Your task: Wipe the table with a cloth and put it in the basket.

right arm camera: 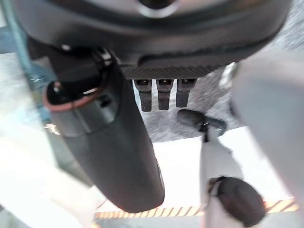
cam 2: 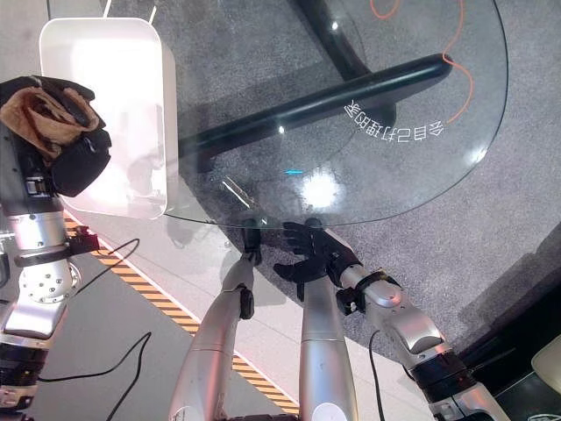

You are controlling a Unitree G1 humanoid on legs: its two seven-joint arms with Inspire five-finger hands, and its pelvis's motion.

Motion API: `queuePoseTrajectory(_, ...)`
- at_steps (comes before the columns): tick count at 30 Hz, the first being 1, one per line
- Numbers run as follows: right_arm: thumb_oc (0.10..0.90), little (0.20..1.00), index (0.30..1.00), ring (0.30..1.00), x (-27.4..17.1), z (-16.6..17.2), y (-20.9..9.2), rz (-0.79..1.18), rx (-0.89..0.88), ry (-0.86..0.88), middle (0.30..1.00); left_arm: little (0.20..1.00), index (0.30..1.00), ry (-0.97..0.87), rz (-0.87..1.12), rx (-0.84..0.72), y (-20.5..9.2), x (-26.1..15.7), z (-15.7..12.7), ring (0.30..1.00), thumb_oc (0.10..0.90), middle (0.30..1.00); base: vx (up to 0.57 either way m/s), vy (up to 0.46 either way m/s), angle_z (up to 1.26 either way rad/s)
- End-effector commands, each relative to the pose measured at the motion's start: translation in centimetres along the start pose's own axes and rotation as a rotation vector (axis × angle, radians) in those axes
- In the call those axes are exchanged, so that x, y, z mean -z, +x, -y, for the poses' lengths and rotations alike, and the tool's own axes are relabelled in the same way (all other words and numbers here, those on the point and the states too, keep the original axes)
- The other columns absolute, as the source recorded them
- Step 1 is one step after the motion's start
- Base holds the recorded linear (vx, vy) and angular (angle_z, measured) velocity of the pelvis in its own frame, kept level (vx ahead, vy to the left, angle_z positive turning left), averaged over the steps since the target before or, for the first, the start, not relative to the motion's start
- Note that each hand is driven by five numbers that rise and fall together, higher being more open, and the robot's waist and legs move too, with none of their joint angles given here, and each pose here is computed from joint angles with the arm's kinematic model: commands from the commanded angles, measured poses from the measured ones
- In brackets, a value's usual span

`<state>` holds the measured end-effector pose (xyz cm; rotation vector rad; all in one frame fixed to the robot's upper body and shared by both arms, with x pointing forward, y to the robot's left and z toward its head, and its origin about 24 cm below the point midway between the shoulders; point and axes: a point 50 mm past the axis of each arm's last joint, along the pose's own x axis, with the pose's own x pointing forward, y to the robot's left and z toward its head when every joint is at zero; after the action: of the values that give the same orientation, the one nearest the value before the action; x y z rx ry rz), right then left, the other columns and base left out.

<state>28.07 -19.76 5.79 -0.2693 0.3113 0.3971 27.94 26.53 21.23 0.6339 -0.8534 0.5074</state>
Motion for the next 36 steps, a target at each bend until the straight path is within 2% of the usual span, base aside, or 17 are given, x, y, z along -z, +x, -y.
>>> queuePoseTrajectory(1, 0.8, 0.9, 0.9, 0.9, 2.9, -0.9, -0.8, -0.078, -0.058, 0.013, 0.9, 0.2, 0.3, 0.076, 0.105, -0.231, 3.9, -0.8, -3.5, 0.3, 0.1, 0.3, 0.04, 0.034, 0.01)
queuePoseTrajectory(11, 0.8, 0.9, 0.9, 0.9, 4.3, -1.4, -0.3, -0.115, -0.09, 0.083, 0.9, 0.2, 0.3, 0.069, -0.092, -0.16, 7.3, 2.3, -2.2, 0.3, 0.1, 0.3, 0.03, 0.009, 0.05)
queuePoseTrajectory(22, 0.8, 0.9, 0.9, 0.9, 3.6, -1.5, 0.7, -0.102, -0.116, 0.112, 0.9, 0.2, 0.3, -0.057, -0.225, -0.067, 8.1, 3.9, -0.6, 0.3, 0.1, 0.3, 0.02, 0.007, 0.0)
queuePoseTrajectory(31, 0.8, 0.9, 0.9, 0.9, 2.8, -1.4, 1.4, -0.079, -0.11, 0.139, 0.9, 0.2, 0.3, -0.14, -0.36, -0.16, 7.9, 5.4, -0.8, 0.3, 0.1, 0.3, 0.0, 0.0, 0.0)
queuePoseTrajectory(32, 0.8, 0.9, 0.9, 0.9, 2.6, -1.4, 1.5, -0.075, -0.113, 0.143, 0.9, 0.296, 0.382, -0.171, -0.383, -0.174, 8.0, 5.7, -0.9, 0.382, 0.196, 0.382, 0.0, 0.0, 0.0)
queuePoseTrajectory(33, 0.8, 0.9, 0.9, 0.9, 2.6, -1.4, 1.5, -0.073, -0.113, 0.143, 0.9, 0.343, 0.422, -0.182, -0.39, -0.176, 8.0, 5.7, -0.9, 0.422, 0.243, 0.422, 0.0, 0.007, 0.04)
queuePoseTrajectory(35, 0.8, 0.9, 0.9, 0.9, 2.5, -1.5, 1.7, -0.068, -0.114, 0.147, 0.9, 0.724, 0.749, -0.244, -0.44, -0.152, 8.1, 6.2, -0.7, 0.749, 0.624, 0.749, 0.0, 0.005, 0.04)
queuePoseTrajectory(36, 0.8, 0.9, 0.9, 0.9, 2.5, -1.6, 1.8, -0.067, -0.114, 0.151, 0.9, 0.831, 0.841, -0.239, -0.44, -0.137, 8.0, 6.2, -0.5, 0.841, 0.731, 0.841, 0.0, 0.0, 0.0)
